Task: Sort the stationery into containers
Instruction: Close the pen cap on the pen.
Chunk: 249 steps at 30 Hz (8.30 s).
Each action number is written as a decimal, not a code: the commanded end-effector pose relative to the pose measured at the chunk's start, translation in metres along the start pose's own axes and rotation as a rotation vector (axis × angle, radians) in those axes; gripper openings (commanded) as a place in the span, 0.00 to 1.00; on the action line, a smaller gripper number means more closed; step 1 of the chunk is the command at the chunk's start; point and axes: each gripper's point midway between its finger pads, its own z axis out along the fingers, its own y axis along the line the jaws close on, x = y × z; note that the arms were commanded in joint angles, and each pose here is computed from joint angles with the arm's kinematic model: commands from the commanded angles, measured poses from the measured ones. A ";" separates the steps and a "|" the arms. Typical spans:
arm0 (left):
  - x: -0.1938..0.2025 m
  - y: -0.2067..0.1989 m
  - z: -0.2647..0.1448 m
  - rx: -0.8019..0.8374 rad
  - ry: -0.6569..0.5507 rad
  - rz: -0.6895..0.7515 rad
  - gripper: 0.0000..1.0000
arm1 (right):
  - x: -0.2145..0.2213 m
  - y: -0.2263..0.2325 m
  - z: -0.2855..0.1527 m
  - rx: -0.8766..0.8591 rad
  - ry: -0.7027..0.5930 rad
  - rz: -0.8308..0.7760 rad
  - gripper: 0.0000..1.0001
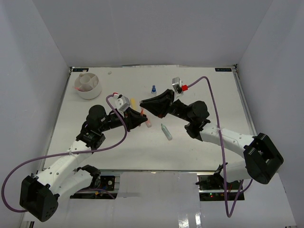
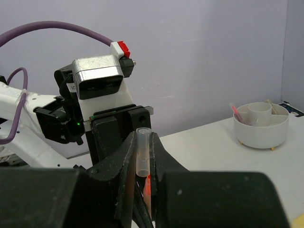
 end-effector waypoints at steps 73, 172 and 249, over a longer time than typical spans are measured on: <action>-0.002 0.010 -0.001 -0.053 -0.014 0.009 0.00 | -0.030 -0.010 -0.020 0.193 0.057 -0.027 0.08; -0.075 -0.008 0.004 0.025 -0.231 0.119 0.00 | 0.011 0.006 0.003 -0.039 0.062 0.005 0.08; -0.144 -0.001 -0.013 -0.067 -0.390 0.365 0.00 | 0.200 -0.032 -0.121 0.269 0.856 0.215 0.08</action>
